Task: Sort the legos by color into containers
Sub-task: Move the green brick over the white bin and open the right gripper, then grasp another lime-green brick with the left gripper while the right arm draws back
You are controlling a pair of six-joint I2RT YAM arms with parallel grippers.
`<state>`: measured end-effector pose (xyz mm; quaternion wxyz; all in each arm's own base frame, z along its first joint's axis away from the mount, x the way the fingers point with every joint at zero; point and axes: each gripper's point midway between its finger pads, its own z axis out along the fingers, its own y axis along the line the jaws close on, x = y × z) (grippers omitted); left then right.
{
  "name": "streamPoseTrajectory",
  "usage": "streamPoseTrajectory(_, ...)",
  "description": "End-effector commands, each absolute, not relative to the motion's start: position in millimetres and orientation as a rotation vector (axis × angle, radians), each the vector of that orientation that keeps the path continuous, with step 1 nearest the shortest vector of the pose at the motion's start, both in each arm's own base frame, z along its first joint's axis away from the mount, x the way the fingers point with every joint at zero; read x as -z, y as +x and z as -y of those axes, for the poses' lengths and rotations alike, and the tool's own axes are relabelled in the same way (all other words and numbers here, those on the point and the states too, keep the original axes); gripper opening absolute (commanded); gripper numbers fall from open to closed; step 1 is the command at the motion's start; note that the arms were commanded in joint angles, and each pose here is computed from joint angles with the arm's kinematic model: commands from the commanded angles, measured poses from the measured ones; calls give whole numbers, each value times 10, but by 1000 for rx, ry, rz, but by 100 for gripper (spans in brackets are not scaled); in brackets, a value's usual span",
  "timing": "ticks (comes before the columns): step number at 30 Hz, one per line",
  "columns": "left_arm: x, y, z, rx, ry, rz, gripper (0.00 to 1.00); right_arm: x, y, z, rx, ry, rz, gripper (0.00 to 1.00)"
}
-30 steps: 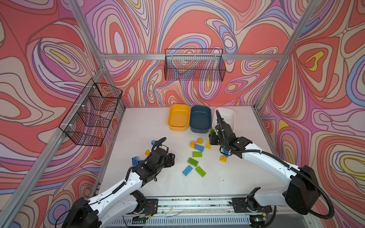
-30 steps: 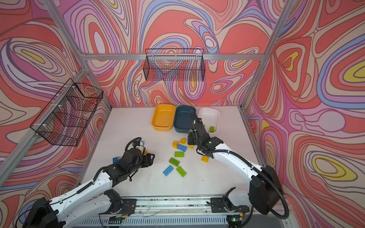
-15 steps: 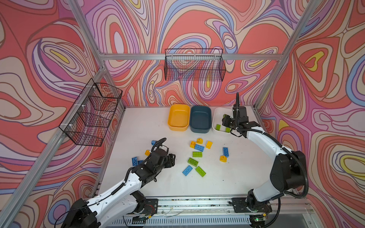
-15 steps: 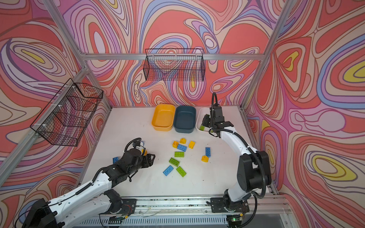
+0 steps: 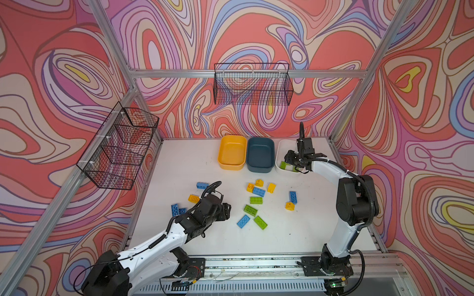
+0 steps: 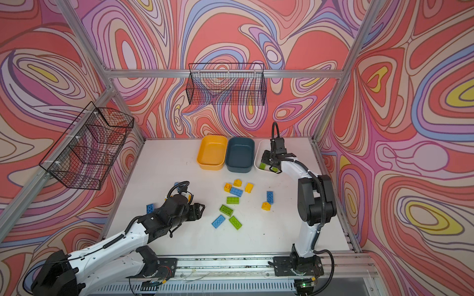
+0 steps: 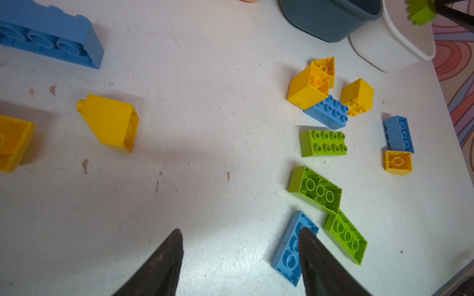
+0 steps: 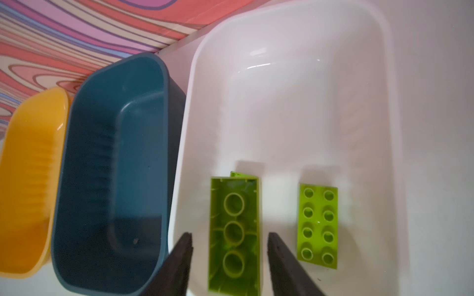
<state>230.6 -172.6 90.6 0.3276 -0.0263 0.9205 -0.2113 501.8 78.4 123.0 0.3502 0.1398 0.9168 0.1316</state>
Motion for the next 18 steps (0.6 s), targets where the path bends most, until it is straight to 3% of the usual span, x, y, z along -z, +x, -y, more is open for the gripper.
streamPoseTrajectory(1,-988,2310,1812,543,-8,-2411,72,-1481,5106,-779,-353,341,-2310,66)
streamPoseTrajectory(5,-1084,2276,2072,604,151,-2405,80,-1653,5031,-788,-370,322,-2276,79)
streamPoseTrajectory(9,-1080,2226,2303,637,315,-2439,88,-1941,4851,-807,-415,301,-2210,82)
streamPoseTrajectory(18,-827,2217,2555,565,500,-2547,95,-2419,4234,-943,-605,229,-2058,87)
